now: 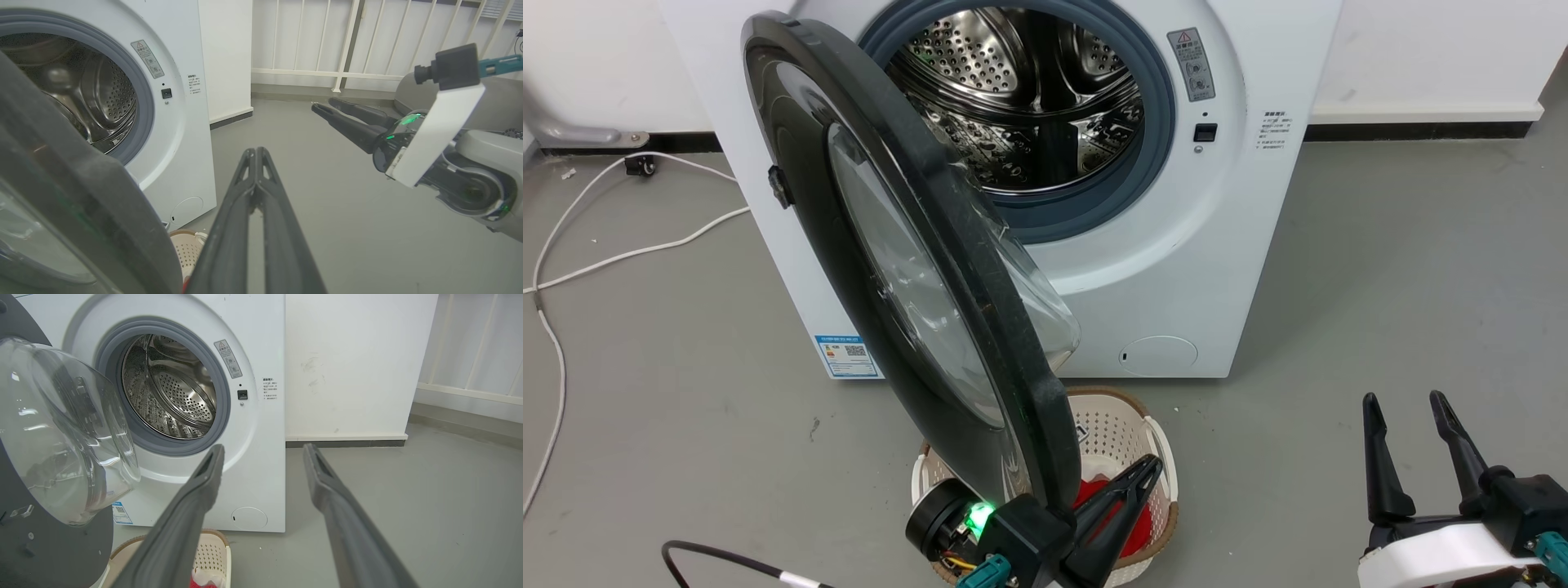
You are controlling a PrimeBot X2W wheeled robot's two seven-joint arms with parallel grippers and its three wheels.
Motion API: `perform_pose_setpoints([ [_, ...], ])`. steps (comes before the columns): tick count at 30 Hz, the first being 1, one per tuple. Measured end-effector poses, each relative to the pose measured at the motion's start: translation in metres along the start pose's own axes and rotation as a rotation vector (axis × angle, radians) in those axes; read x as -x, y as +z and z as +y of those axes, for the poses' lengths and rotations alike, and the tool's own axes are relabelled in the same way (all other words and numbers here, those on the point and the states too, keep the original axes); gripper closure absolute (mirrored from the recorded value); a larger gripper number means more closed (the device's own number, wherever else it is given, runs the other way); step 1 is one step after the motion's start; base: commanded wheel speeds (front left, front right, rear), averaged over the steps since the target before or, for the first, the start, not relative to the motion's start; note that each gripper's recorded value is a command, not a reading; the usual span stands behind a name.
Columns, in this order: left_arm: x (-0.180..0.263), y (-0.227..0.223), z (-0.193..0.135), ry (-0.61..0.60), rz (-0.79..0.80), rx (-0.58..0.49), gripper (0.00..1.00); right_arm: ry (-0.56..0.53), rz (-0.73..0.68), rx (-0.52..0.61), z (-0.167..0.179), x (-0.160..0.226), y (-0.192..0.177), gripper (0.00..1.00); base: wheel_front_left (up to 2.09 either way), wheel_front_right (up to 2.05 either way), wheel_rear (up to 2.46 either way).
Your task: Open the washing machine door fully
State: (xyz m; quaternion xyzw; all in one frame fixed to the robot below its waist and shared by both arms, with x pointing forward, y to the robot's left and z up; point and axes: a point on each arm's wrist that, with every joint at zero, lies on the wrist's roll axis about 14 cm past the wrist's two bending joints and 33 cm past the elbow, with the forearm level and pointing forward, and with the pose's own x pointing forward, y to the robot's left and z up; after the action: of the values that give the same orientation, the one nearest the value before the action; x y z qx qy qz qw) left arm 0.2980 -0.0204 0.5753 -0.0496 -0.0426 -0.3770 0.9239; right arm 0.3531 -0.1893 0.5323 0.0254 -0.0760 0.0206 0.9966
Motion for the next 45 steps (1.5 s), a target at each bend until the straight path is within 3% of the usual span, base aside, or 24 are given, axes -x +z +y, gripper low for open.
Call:
perform_pose_setpoints([
  [22,-0.031,-0.017,0.046,0.163,-0.045,0.015,1.0,-0.01,0.036,-0.031,-0.001,0.002,-0.012,0.0,0.0,0.0,0.0],
  [45,0.006,-0.027,0.069,0.33,-0.032,0.024,1.0,0.009,0.045,-0.055,0.006,-0.001,-0.016,0.0,0.0,0.0,0.0],
])
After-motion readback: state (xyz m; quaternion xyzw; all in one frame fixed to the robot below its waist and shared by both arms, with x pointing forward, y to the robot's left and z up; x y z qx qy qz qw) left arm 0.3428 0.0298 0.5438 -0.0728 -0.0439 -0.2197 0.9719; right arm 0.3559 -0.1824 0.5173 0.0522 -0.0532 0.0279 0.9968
